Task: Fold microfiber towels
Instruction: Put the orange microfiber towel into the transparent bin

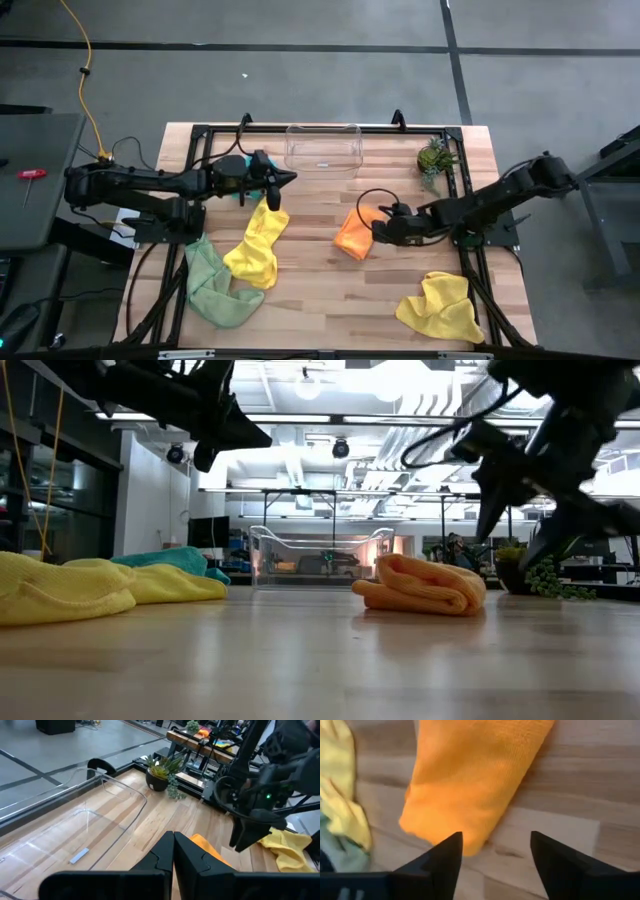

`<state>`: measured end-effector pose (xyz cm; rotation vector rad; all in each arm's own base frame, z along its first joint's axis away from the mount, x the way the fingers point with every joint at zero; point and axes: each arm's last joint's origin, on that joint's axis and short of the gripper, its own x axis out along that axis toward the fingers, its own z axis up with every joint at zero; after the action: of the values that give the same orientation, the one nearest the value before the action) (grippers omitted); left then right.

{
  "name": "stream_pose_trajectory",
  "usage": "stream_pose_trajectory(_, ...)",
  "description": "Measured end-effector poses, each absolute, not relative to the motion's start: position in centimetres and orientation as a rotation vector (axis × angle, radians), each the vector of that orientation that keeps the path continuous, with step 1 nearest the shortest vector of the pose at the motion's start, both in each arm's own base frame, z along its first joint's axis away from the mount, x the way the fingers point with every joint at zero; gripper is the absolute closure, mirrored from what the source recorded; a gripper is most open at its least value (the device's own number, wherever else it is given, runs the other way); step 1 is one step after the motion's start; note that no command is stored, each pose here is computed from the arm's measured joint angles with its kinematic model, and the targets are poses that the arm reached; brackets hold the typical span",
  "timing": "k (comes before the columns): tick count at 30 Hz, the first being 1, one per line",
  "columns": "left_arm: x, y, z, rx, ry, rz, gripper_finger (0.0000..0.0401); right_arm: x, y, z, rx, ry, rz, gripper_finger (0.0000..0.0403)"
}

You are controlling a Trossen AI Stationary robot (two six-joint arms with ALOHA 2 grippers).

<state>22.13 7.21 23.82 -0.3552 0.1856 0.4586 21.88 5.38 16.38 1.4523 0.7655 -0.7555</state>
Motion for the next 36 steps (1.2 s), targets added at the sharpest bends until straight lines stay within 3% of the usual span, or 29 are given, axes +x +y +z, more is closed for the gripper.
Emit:
stream_pose_trajectory(13, 22.0, 7.6, 23.9, -0.402, 0.168, 0.451, 0.0401, 25.5, 5.7, 13.4, 1.522, 0.738, -0.932, 0.0162)
stream_pose_trajectory(25, 18.9, 7.2, 30.4, -0.4, -0.241, 0.334, 0.0401, 27.5, 4.3, 13.4, 1.481, 0.63, -1.034, 0.0164)
stream_pose_trajectory(29, 17.0, 6.5, 32.6, -0.376, -0.298, 0.318, 0.0401, 27.8, 3.4, 13.1, 1.482, 0.642, -1.04, 0.0187)
stream_pose_trajectory(36, 14.8, 5.7, 34.2, -0.344, -0.333, 0.317, 0.0401, 27.8, 2.3, 12.9, 1.435, 0.692, -1.037, 0.0276)
